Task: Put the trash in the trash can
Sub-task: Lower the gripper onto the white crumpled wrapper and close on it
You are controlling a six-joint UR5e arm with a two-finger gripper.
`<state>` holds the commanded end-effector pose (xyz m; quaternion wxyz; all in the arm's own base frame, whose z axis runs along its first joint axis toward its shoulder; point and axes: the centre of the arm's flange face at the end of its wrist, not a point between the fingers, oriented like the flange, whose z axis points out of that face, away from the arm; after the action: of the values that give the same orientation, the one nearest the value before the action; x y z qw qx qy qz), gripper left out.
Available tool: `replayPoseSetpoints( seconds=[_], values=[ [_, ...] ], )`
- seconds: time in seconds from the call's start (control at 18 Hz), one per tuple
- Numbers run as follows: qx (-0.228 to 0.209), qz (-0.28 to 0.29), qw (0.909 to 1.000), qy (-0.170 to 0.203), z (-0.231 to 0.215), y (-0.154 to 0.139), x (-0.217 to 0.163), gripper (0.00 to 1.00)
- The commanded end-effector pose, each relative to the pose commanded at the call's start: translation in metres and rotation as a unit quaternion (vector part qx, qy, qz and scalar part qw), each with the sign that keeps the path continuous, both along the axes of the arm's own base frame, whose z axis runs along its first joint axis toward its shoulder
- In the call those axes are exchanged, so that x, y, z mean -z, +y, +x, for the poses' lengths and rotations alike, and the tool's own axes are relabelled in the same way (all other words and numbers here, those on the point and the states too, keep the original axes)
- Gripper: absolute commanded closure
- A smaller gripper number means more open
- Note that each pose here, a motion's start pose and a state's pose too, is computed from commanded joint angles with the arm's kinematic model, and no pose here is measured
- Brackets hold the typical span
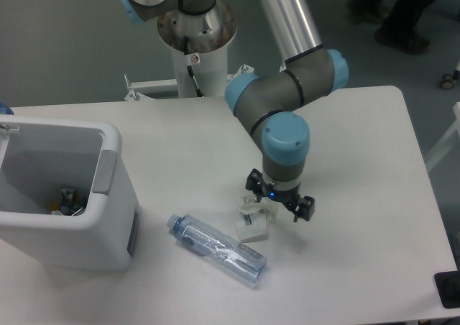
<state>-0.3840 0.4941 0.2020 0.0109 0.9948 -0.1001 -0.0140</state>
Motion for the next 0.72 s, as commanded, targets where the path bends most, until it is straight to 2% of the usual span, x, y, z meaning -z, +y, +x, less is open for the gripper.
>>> replayPoseSetpoints(
  seconds=[0.11, 0.17, 0.22, 0.33, 0.44, 0.72],
  values=[
    [0.012, -0.007, 0.9999, -0.008, 0.006, 0.006, 0.012, 0.0],
    [0.013, -0.009, 0.9998, -0.01, 0.005, 0.007, 0.017, 0.15],
    [0.013, -0.01, 0.9998, -0.01, 0.005, 0.006, 0.017, 0.38],
    [0.012, -0.01, 0.9998, -0.01, 0.005, 0.007, 0.016, 0.72],
    [0.012, -0.006, 0.9999, -0.008, 0.004, 0.008, 0.012, 1.0],
    [0.013, 0.001, 0.9999, -0.005, 0.004, 0.009, 0.002, 1.0]
  ],
)
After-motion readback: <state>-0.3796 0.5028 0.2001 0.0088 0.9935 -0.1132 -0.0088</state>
